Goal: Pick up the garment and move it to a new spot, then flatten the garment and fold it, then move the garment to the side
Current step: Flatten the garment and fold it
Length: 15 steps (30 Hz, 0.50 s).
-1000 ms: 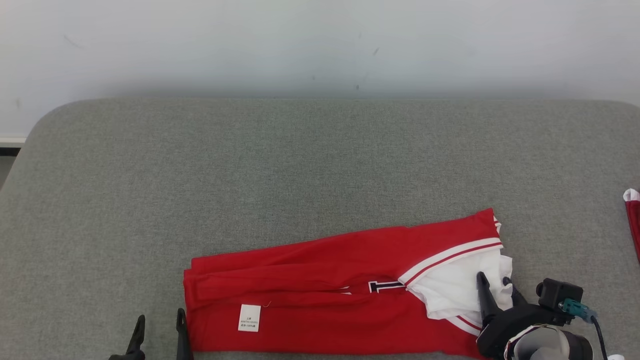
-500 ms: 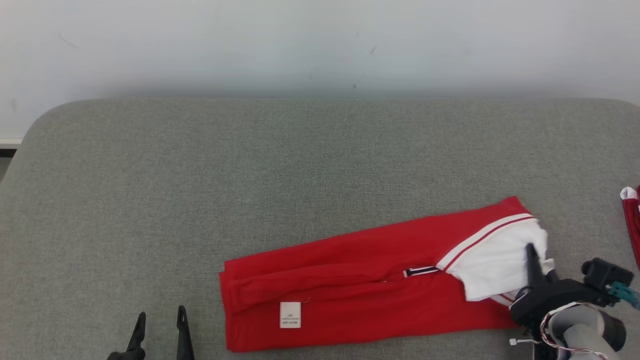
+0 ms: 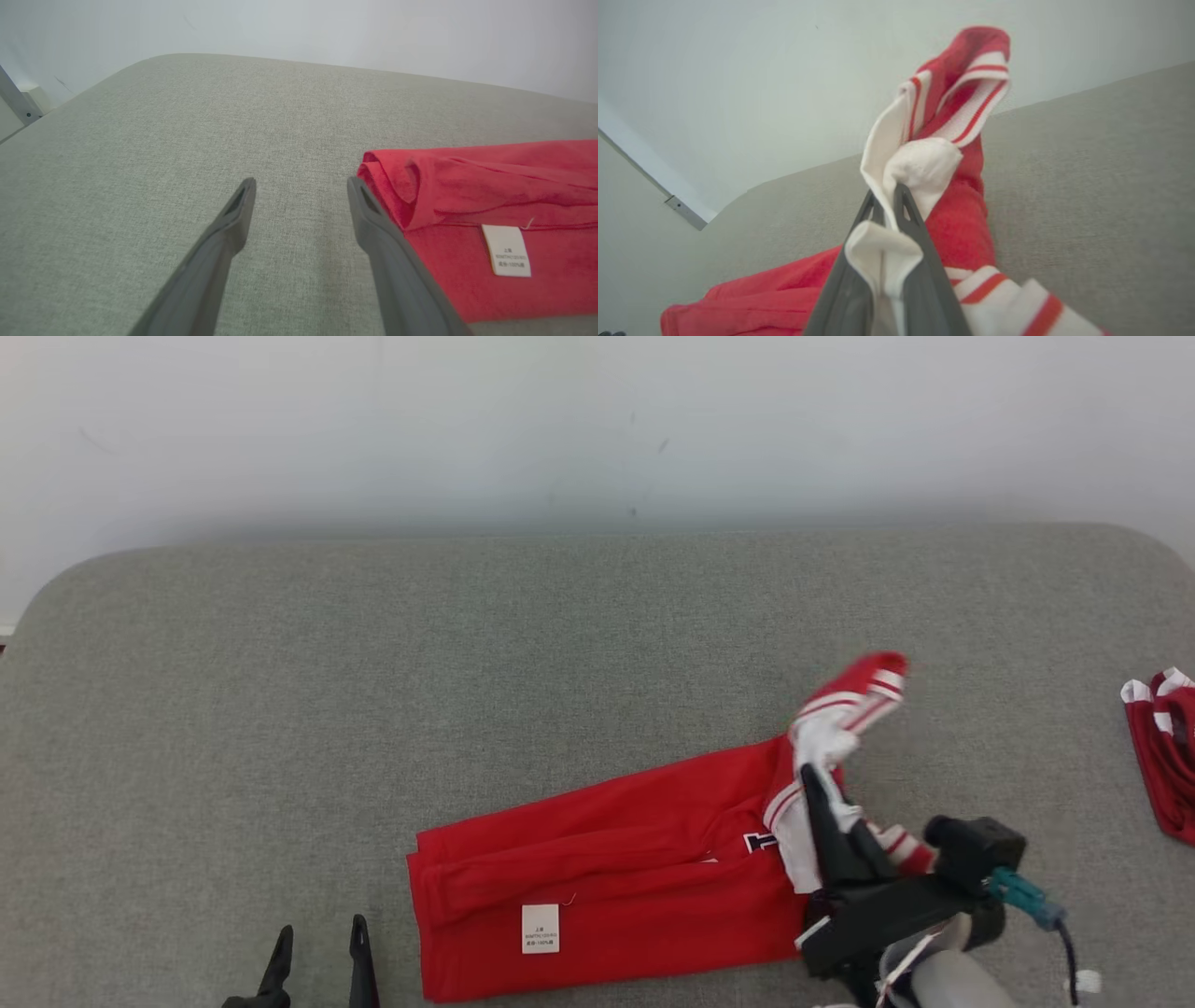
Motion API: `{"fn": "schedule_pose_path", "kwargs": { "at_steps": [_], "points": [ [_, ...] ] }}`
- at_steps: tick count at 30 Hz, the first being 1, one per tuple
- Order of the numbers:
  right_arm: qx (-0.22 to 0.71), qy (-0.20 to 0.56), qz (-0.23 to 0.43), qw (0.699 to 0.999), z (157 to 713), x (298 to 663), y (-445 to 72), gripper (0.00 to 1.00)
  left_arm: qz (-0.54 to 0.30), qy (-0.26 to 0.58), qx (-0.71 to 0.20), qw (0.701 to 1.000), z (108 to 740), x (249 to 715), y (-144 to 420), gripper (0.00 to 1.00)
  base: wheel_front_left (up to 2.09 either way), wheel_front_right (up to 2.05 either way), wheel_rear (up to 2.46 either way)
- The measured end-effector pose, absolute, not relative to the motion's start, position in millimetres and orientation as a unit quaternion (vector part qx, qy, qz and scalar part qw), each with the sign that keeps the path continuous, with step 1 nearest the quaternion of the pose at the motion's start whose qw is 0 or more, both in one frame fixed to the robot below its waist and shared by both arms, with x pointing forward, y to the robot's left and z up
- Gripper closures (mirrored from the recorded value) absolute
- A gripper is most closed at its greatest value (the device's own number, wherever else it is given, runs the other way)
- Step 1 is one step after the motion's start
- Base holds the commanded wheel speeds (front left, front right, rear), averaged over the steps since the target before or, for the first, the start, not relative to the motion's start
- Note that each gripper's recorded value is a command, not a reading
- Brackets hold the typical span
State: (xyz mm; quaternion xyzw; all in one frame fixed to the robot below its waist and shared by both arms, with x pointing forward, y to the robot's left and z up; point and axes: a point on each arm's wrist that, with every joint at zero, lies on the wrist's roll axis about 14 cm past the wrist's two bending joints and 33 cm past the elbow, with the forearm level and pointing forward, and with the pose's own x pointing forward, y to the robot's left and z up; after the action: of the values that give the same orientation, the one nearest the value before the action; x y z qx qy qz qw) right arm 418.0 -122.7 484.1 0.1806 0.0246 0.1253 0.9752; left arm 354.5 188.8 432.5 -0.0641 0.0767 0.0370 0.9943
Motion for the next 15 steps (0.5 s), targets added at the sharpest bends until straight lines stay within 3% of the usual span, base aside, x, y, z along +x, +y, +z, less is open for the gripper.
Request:
{"fn": "schedule_pose_path", "kwargs": {
  "at_steps": [7, 15],
  "points": [
    [0.184, 0.078, 0.261, 0.944, 480, 397, -35, 1.0, 0.03, 0.079, -0.065, 0.994, 432, 348, 185, 0.0, 0.0, 0.0, 0.0],
    [0.159, 0.124, 0.37, 0.907, 469, 381, 44, 1.0, 0.045, 0.073, -0.064, 0.994, 436, 335, 195, 0.0, 0.0, 0.0, 0.0]
  ]
}}
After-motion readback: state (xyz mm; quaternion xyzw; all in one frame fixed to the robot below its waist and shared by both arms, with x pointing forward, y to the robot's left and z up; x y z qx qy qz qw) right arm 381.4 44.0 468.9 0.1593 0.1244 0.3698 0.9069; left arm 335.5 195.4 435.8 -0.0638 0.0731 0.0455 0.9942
